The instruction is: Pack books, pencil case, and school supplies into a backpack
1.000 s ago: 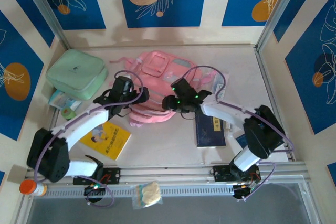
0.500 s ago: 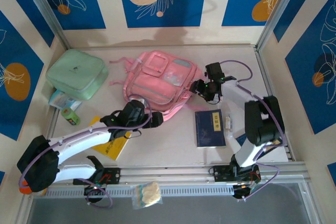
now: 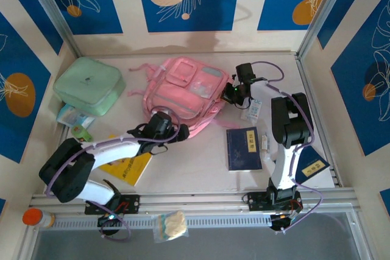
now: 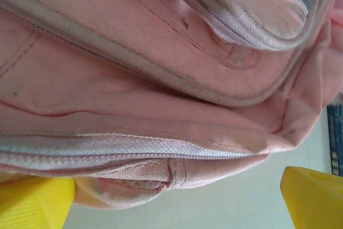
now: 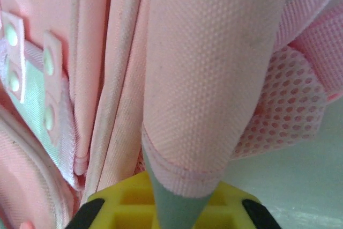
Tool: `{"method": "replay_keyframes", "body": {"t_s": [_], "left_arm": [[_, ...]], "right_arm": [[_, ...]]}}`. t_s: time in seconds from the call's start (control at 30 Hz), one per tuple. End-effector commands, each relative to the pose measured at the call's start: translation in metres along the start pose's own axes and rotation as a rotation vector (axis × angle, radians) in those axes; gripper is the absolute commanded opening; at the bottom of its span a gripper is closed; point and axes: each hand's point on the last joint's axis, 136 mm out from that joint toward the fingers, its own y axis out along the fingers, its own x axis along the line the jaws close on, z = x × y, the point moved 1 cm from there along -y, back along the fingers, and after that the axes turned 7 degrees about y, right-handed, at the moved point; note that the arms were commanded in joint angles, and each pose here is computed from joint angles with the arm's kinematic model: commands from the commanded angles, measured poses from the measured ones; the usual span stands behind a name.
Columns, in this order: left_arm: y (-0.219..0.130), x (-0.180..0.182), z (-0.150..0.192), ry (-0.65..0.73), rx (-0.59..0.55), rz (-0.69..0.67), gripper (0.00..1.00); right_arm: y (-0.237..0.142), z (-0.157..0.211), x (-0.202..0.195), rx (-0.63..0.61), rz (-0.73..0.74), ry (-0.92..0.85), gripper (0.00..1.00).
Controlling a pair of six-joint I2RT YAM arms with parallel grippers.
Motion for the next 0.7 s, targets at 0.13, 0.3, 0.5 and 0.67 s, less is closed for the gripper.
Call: {"method": "replay_keyframes", "body": {"t_s": [0.13,0.3,0.5,0.67], "left_arm": [[0.011,0.032,-0.065,0.006,-0.121,-0.057,0.99],[0.011,0.055,-0.106,-0.001,-0.158,-0.099,0.99],[-0.006,0.056,-0.133,0.067,-0.189,-0.096,1.00],[-0.041,0.064,-0.147,0.114,-0.180,-0.167,0.99]], "right_arm": [[-0.065,0.034,0.045,-0.011,-0.161,-0.071,0.00],[-0.074,0.076,0.049,0.016,-0.166,-0.049,0.00],[-0.067,0.088,0.027,-0.064,-0.069,0.060,0.00],[-0.066,0.088,0.019,-0.100,-0.088,0.238,0.00]]}}
